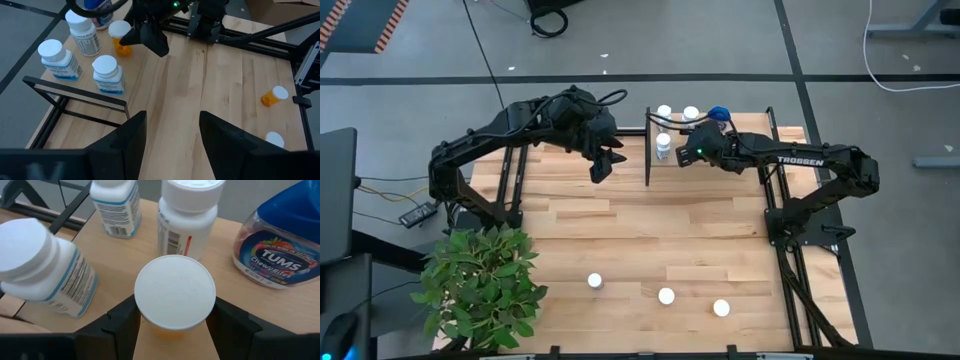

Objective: Pick and place medicine bottles onto shelf by color
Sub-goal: Adjust the medicine bottles on the shelf

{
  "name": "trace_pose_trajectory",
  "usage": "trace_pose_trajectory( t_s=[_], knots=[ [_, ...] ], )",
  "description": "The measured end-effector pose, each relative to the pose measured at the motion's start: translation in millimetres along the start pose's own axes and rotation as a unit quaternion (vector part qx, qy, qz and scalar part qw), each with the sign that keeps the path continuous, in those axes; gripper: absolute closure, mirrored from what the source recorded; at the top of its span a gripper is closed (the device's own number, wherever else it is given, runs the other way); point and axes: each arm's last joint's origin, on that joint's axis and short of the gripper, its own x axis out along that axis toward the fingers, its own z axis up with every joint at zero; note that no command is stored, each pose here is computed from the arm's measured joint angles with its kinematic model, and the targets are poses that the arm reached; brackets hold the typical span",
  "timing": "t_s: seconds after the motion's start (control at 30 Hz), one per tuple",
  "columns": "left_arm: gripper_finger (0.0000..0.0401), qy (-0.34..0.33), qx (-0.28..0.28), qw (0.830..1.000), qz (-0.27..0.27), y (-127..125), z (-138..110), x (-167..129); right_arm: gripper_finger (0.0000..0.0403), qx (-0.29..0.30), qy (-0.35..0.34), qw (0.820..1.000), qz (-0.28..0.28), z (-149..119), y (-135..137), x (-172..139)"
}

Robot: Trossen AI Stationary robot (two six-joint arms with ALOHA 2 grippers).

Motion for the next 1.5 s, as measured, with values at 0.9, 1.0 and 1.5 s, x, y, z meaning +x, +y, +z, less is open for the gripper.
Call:
trace_pose_trajectory(
  t_s=[0.9,1.0,1.5],
  knots=[
    [0.0211,0.001,0.000,1.000,0.000,0.0,-0.1,-0.1,0.0165,-0.009,0.012,1.000,0.027,-1.2,4.1,-1.3],
    [0.0211,0.003,0.000,1.000,0.000,0.0,-0.5,-0.1,0.0165,-0.009,0.012,0.999,0.028,-1.2,4.1,-1.3],
    [0.0211,0.012,0.000,1.000,0.000,0.1,-2.2,-0.1,0.0166,-0.025,0.025,0.999,0.040,-2.9,8.9,-10.5]
  ],
)
